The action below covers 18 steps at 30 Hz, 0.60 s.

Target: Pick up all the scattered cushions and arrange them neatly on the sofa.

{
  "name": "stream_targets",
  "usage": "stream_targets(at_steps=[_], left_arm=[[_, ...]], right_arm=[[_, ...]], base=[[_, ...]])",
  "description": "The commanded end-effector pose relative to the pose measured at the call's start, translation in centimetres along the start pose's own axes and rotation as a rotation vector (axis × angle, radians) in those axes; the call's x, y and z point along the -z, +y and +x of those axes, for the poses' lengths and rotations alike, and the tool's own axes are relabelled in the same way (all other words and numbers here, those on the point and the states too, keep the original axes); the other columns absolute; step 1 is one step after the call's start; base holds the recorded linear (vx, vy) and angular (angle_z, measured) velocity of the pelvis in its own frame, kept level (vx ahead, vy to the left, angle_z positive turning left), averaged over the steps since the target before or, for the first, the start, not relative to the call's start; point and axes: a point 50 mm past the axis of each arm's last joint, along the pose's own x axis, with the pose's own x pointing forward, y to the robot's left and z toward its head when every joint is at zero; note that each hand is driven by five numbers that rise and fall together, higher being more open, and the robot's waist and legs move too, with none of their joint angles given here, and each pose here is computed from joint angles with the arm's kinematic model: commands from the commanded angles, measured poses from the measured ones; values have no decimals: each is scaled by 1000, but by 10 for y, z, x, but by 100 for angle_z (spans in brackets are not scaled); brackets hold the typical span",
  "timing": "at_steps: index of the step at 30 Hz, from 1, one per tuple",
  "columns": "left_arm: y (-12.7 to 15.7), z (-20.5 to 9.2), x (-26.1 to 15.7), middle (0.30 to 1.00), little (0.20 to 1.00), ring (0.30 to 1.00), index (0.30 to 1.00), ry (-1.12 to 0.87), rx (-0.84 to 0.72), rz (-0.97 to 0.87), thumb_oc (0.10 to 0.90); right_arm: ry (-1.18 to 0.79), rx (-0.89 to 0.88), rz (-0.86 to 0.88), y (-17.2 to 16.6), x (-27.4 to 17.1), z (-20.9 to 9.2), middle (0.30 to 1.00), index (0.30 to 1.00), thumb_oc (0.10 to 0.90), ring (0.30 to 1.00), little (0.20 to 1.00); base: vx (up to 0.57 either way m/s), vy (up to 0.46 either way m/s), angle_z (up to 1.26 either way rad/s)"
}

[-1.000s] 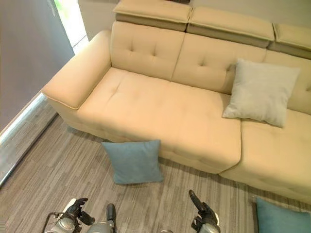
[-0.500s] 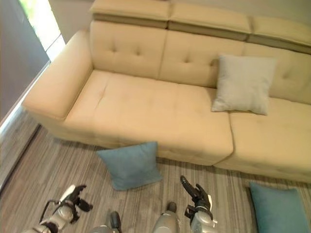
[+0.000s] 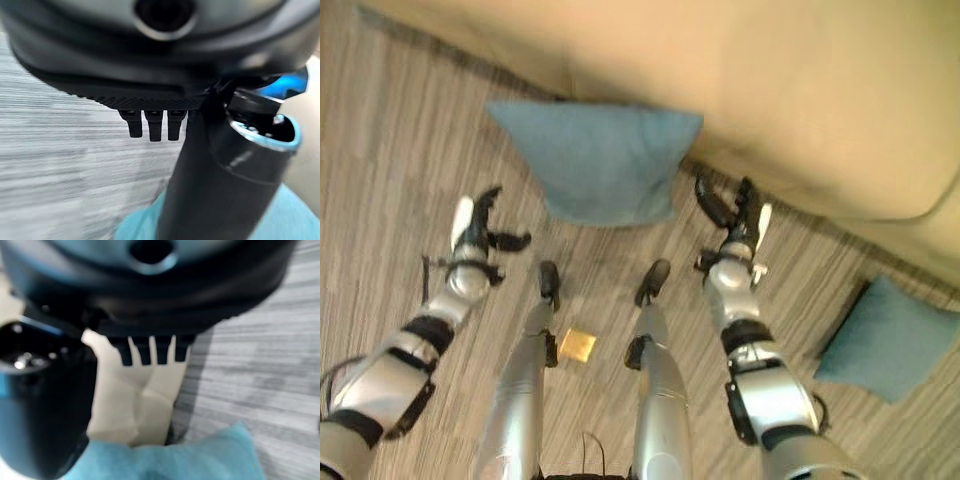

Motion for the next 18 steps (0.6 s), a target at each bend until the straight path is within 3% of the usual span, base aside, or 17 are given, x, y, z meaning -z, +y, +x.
stream_targets(at_steps=[1,4,7,10,11,13,16,17,18], left_arm=[[31,19,-47,900,900,900,900,-172,-162,-142,800],[29,27,-81,900,900,900,900,-250,-188,-135,800],[32,31,-104,900,900,900,900,-285,-210,-216,800],[31,35,-128,900,900,900,900,-332,-188,-228,800],[42,38,-137,900,900,900,900,-346,-172,-300,800],[32,40,-147,900,900,900,900,-304,-107,-469,800],[16,36,-163,900,900,900,900,-272,-43,-765,800],[11,34,-165,900,900,900,900,-279,-19,-828,800],[-1,32,-160,900,900,900,900,-249,39,-808,800]], right_arm=[[-74,51,-45,-14,-9,5,900,900,800,900,900],[-121,11,11,16,-32,7,900,900,800,900,900],[-146,0,104,22,-50,11,900,900,800,900,900],[-205,-72,52,44,-72,10,900,900,800,900,900],[-200,-33,8,-3,-84,34,900,900,800,900,900],[-269,-72,93,16,-128,37,900,900,800,900,900],[-275,-161,158,27,-138,36,900,900,800,900,900],[-308,-269,208,51,-136,23,900,900,800,900,900],[-306,-307,137,62,-129,19,505,505,536,505,505]], base=[[23,41,6],[46,95,3],[23,-34,-7],[21,-20,-1],[54,-59,-2],[48,-84,-3],[52,-37,0],[27,51,1],[17,89,2]])
